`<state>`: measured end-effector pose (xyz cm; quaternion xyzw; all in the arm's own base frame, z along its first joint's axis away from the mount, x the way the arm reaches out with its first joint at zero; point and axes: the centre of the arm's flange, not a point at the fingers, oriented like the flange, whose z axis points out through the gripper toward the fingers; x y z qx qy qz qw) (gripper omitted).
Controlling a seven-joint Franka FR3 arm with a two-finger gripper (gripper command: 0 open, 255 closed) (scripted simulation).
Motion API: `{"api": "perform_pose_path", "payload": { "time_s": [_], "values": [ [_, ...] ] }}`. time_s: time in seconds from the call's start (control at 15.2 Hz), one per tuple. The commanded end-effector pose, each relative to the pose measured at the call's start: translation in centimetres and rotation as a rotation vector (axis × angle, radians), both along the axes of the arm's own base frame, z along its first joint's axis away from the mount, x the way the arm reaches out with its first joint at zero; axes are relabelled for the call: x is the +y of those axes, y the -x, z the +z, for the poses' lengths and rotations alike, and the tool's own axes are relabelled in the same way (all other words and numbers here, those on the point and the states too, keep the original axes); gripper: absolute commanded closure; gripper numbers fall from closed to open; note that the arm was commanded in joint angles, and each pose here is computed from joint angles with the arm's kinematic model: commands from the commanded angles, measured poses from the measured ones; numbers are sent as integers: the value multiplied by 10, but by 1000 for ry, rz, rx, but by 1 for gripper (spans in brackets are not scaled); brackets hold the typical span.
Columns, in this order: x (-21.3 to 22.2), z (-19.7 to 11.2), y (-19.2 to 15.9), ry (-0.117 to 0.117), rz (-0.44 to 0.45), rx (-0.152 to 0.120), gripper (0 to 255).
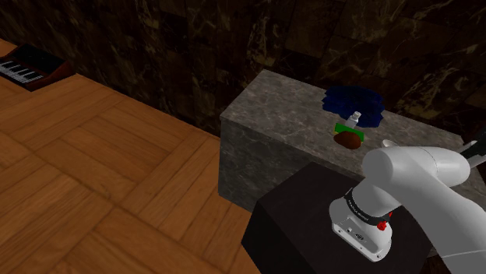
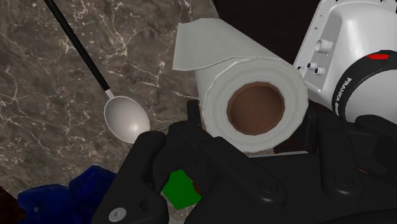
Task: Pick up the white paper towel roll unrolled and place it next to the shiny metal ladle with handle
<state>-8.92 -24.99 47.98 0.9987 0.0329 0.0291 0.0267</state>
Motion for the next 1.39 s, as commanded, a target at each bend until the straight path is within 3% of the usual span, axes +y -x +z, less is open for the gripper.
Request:
{"api": "perform_pose_path", "payload": {
  "time_s": [0.0,0.66,1.19,1.25,1.32],
  "values": [
    [0,-11,0,0,0,0,255],
    [0,-63,0,0,0,0,255],
    [0,-63,0,0,0,0,255],
    [0,-63,0,0,0,0,0],
    [0,-63,0,0,0,0,0]
  ]
}}
